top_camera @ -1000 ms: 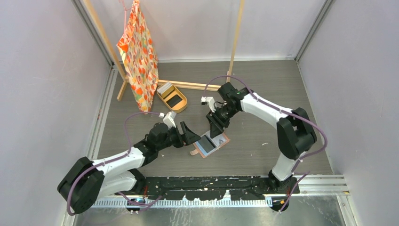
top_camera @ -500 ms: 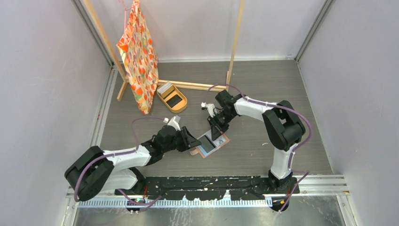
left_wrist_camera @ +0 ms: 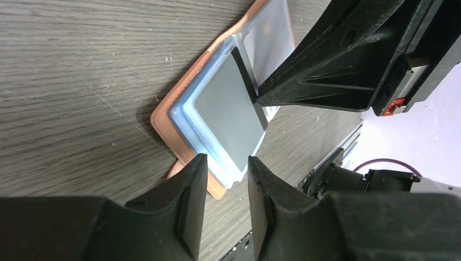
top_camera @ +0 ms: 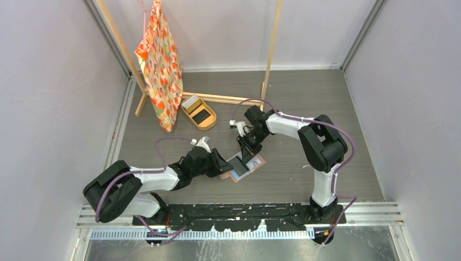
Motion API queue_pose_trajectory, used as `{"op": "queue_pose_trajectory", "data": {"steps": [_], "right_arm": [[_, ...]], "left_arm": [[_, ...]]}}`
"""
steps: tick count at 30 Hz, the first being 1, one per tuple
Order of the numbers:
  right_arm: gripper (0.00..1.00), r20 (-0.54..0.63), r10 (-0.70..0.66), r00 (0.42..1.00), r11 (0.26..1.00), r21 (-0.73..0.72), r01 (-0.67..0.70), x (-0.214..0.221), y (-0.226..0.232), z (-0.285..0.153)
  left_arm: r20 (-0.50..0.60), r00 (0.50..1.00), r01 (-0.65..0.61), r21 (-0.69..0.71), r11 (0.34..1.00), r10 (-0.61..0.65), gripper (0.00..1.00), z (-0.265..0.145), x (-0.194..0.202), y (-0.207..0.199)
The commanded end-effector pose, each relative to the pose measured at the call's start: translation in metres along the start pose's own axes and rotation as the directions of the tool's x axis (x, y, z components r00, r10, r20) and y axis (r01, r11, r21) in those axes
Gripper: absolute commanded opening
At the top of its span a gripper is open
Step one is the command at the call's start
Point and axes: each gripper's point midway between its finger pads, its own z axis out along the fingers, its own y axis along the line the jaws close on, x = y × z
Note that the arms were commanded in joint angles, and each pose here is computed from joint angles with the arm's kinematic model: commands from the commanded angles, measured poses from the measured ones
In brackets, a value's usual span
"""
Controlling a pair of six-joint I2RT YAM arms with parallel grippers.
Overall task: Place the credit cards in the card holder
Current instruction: Insert the credit card into the card holder.
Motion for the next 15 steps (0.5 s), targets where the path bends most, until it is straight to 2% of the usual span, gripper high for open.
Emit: {"op": "queue_pose_trajectory", "data": {"steps": [1, 5, 15], "right_arm": [[0.04, 0.009, -0.001, 1.0, 1.0, 0.005, 0.001, -0.009, 0.001, 0.002], [0.04, -0.008, 0.005, 1.0, 1.0, 0.005, -0.005, -0.007, 0.001, 0.005], [0.04, -0.027, 0.013, 1.0, 1.0, 0.006, -0.013, -0.004, 0.0, 0.01]], "left_arm": [[0.028, 1.0, 0.0, 0.025, 1.0, -0.001, 0.36, 0.006, -0.006, -0.008], [0.015, 1.0, 0.002, 0.031, 1.0, -0.002, 0.39, 0.01, -0.004, -0.008], [0.023, 1.0, 0.007, 0.07, 0.998, -0.009, 0.38, 0.008, -0.006, -0.017]]}}
